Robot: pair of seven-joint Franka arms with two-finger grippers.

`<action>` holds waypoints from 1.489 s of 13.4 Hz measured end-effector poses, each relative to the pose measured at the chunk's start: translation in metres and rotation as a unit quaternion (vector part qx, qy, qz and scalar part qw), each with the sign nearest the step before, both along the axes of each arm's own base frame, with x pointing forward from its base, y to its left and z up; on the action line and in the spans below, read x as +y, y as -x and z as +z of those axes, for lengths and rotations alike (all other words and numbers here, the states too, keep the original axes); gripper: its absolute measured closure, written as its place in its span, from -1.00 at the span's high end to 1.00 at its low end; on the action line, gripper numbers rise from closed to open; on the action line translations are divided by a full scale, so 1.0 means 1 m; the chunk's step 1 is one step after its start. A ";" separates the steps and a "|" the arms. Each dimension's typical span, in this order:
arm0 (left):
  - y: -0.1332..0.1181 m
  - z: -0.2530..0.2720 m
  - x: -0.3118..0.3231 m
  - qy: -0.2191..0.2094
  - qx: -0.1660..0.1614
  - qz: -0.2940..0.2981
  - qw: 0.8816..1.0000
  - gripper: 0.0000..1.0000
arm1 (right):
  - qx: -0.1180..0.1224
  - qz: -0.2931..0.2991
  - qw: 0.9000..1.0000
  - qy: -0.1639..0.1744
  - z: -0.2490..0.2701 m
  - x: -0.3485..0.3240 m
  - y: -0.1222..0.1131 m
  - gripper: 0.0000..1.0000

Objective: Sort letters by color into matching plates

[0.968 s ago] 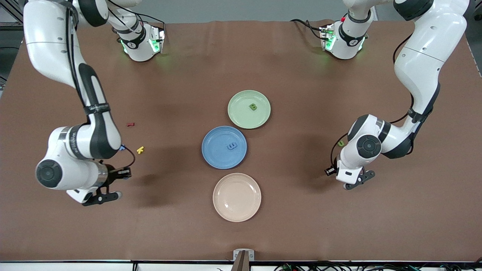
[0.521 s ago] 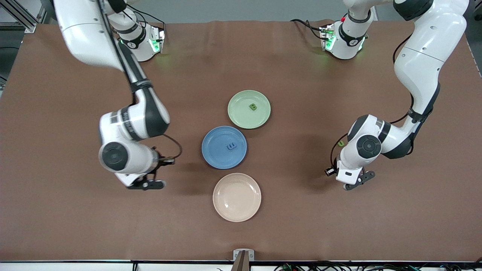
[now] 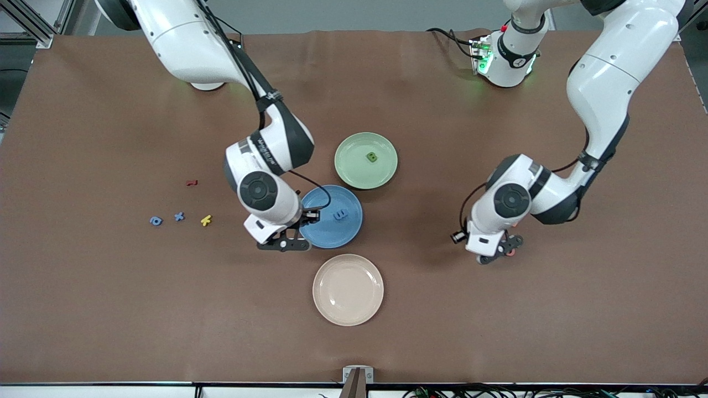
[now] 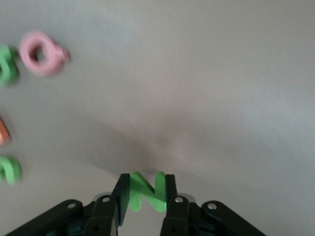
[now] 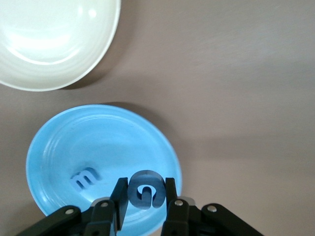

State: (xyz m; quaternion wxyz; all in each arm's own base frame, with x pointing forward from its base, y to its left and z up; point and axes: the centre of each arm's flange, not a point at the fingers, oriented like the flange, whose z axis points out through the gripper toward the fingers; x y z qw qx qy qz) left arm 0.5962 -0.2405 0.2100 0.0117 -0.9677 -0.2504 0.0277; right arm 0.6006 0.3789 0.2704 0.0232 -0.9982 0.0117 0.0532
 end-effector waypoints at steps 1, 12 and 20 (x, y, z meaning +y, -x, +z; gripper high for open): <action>0.010 0.005 -0.013 0.004 0.002 0.015 1.000 -0.33 | -0.005 0.004 1.000 -0.001 -0.009 0.008 0.007 -0.30; 0.137 0.035 -0.170 0.052 0.031 0.153 0.986 -0.33 | -0.015 0.027 0.999 -0.011 -0.053 0.050 0.057 -0.30; 0.194 0.011 -0.204 0.059 0.049 0.133 0.988 -0.03 | -0.006 0.033 0.999 -0.004 -0.067 0.056 0.065 0.22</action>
